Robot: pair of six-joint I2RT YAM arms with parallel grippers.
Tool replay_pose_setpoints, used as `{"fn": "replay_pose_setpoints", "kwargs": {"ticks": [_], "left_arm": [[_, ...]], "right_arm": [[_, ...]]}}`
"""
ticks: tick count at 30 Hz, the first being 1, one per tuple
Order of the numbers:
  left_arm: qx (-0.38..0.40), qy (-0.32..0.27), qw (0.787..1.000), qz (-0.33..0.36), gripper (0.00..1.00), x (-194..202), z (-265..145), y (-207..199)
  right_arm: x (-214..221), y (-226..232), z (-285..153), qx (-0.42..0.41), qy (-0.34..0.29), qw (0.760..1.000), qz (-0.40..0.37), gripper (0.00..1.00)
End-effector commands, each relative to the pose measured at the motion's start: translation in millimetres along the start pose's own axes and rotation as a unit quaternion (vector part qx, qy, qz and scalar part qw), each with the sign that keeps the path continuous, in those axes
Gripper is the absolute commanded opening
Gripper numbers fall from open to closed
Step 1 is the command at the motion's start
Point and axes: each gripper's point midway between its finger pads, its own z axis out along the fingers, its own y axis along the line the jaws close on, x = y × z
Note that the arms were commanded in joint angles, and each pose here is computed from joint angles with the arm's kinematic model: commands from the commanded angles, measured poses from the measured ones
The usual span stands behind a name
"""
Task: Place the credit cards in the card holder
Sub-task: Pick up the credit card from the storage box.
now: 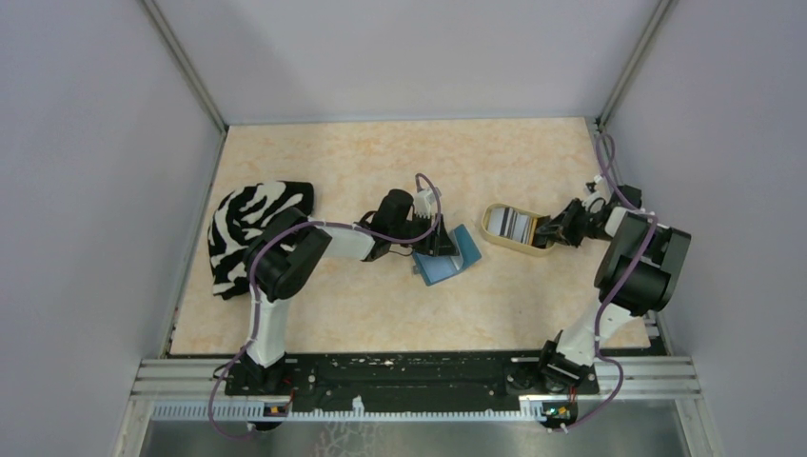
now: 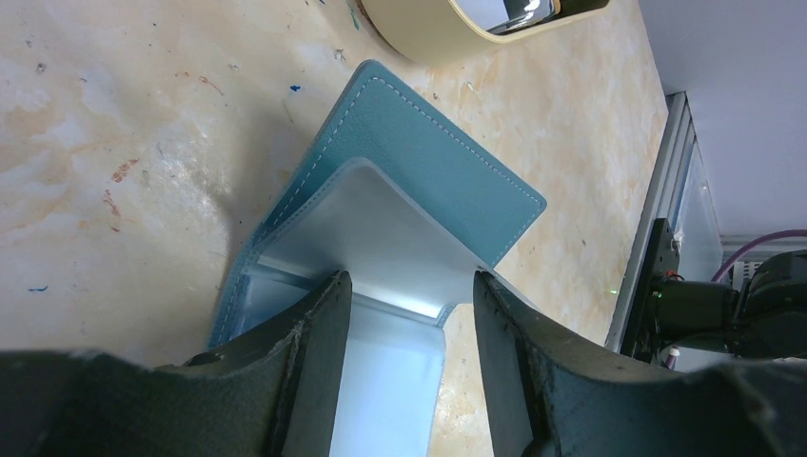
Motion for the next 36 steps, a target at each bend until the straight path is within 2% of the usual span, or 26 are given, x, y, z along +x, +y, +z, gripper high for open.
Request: {"fn": "replay_pose_setpoints", "kwargs": {"ticks": [1,4,15,19,22,25,27,30,34,36], "left_arm": [[0.001,-0.002,1.000,0.013,0.58,-3.1,-2.5,-5.6],[0.002,-0.001,1.000,0.015,0.58,-3.7,-2.0,-6.4],[0.000,0.002,1.000,0.028,0.58,-10.5,-5.6,-11.9],[0.006,-0.002,0.999,0.038,0.59,-17.6,-10.4,-18.5],[0.027,-0.017,0.999,0.044,0.60,-27.6,-20.0,-26.8],[0.032,-0.049,0.996,0.060,0.60,-35.9,-35.0,-31.1],[0.042,-0.080,0.993,0.080,0.60,-45.7,-46.2,-38.6],[0.054,-0.110,0.988,0.099,0.60,-52.7,-64.1,-48.4],[0.070,-0.144,0.978,0.137,0.60,-53.3,-91.0,-64.1],[0.099,-0.166,0.968,0.162,0.61,-47.4,-107.4,-77.7]], "right_arm": [[-23.4,16.0,-15.3,-0.002,-0.032,0.999,-0.041,0.04],[-27.0,15.2,-20.5,0.013,-0.042,0.998,-0.049,0.00],[-46.7,39.6,-61.2,0.057,-0.094,0.983,-0.147,0.00],[-44.1,66.0,-71.5,0.013,-0.104,0.974,-0.203,0.00],[-30.2,102.6,-78.0,-0.073,-0.104,0.955,-0.268,0.00],[-10.0,142.9,-82.7,-0.152,-0.100,0.921,-0.345,0.00],[7.8,171.7,-85.8,-0.197,-0.103,0.887,-0.405,0.00],[37.5,211.1,-86.8,-0.258,-0.106,0.828,-0.486,0.00],[84.6,254.8,-92.9,-0.346,-0.094,0.734,-0.577,0.00],[106.3,267.1,-91.2,-0.378,-0.074,0.708,-0.591,0.00]]}}
